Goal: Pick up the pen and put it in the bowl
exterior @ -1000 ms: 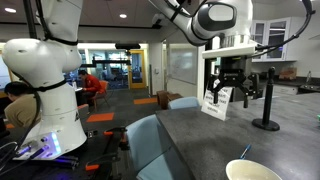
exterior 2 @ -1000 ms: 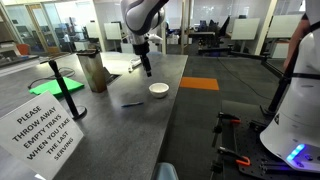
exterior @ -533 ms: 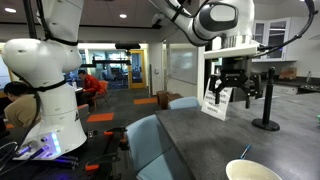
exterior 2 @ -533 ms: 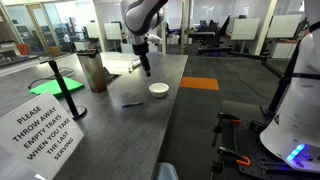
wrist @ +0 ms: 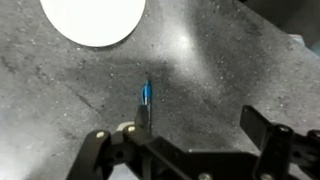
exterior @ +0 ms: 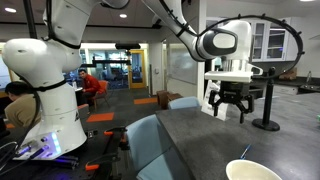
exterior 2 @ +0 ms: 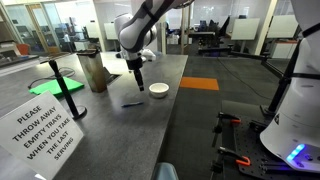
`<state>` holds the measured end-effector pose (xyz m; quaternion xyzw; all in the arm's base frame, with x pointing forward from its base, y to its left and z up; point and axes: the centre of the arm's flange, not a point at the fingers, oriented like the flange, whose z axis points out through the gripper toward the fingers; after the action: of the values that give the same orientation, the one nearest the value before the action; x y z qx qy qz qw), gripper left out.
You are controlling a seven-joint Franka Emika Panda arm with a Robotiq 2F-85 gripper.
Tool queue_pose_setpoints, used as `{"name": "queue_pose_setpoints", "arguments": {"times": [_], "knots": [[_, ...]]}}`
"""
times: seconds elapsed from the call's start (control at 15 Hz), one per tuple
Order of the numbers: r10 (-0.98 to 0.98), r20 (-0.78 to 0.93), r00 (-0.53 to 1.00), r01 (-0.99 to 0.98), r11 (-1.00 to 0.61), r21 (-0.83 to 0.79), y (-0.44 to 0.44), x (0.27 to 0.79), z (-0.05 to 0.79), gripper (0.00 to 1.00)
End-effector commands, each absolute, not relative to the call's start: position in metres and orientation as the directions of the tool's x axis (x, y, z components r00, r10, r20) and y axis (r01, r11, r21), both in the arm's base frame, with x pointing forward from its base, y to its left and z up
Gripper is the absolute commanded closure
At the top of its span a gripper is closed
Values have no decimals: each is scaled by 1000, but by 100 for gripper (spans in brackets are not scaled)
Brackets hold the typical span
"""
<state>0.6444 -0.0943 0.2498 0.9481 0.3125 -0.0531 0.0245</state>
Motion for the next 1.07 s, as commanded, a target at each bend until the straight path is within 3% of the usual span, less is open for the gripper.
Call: {"name": "queue_pose_setpoints", "arguments": {"times": [0.0,1.0], "knots": [[600,-72,797,603,-797,41,-100,674,221,0],[592,-33,805,593,-803,54,-102,743,143,0]]}}
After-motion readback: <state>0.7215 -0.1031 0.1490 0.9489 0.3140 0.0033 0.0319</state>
